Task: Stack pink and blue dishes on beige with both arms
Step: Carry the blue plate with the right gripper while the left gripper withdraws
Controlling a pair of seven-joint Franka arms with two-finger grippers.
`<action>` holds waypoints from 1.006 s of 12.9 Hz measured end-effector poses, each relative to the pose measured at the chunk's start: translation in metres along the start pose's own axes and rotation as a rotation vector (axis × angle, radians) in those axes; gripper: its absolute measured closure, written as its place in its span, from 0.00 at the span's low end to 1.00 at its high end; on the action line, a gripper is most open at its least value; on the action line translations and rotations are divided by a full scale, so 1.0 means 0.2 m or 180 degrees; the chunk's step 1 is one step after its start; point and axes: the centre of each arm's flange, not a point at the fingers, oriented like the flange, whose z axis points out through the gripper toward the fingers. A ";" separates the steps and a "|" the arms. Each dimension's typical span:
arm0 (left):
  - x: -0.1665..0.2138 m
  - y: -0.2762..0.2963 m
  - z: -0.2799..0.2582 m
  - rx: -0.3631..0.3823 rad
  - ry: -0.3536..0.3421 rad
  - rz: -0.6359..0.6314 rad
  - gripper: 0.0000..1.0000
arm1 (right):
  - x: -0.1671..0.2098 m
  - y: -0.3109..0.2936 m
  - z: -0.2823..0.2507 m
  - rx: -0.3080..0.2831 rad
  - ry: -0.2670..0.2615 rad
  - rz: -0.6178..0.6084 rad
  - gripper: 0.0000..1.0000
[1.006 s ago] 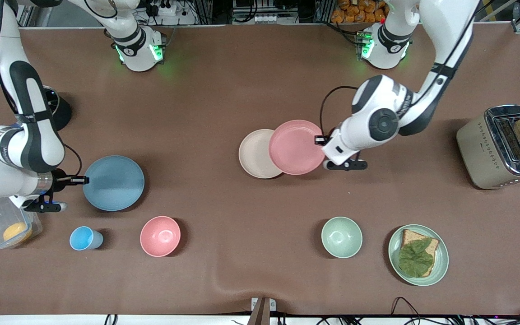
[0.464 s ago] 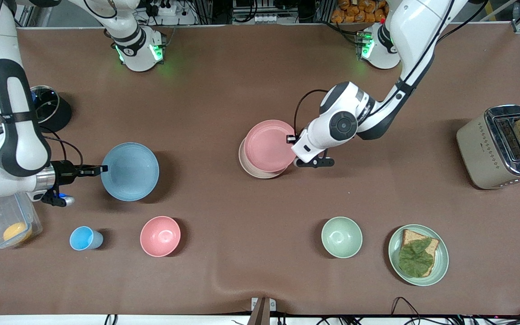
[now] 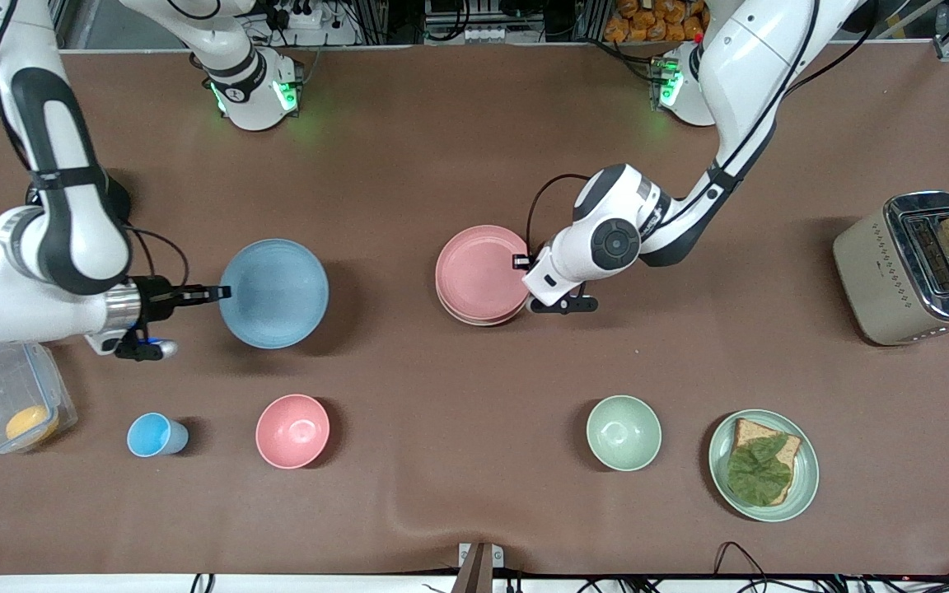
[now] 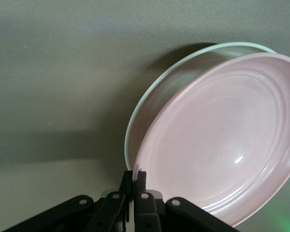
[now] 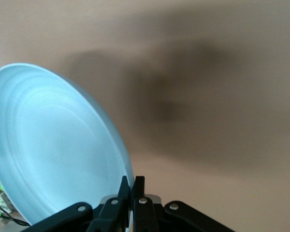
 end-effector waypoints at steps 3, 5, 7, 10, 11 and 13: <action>0.02 -0.01 0.03 -0.0004 -0.0006 -0.0015 0.95 | -0.04 -0.18 0.13 -0.0034 -0.0023 0.0021 0.95; 0.04 -0.01 0.02 -0.0021 0.0008 -0.0026 0.95 | -0.10 -0.23 0.17 0.0043 -0.0024 0.0041 0.95; 0.06 0.00 0.01 -0.0049 0.0023 -0.0032 0.90 | -0.18 -0.25 0.20 0.0090 0.0003 0.0061 0.95; 0.09 0.02 -0.02 -0.0099 0.0061 -0.0069 0.56 | -0.24 -0.32 0.26 0.0138 0.0046 0.0119 0.95; 0.12 0.02 -0.06 -0.0127 0.0108 -0.0076 0.45 | -0.24 -0.37 0.30 0.0119 0.0069 0.0162 0.95; 0.16 -0.01 -0.24 -0.0142 0.0212 -0.0119 0.26 | -0.26 -0.53 0.41 0.0059 0.0121 0.0281 0.95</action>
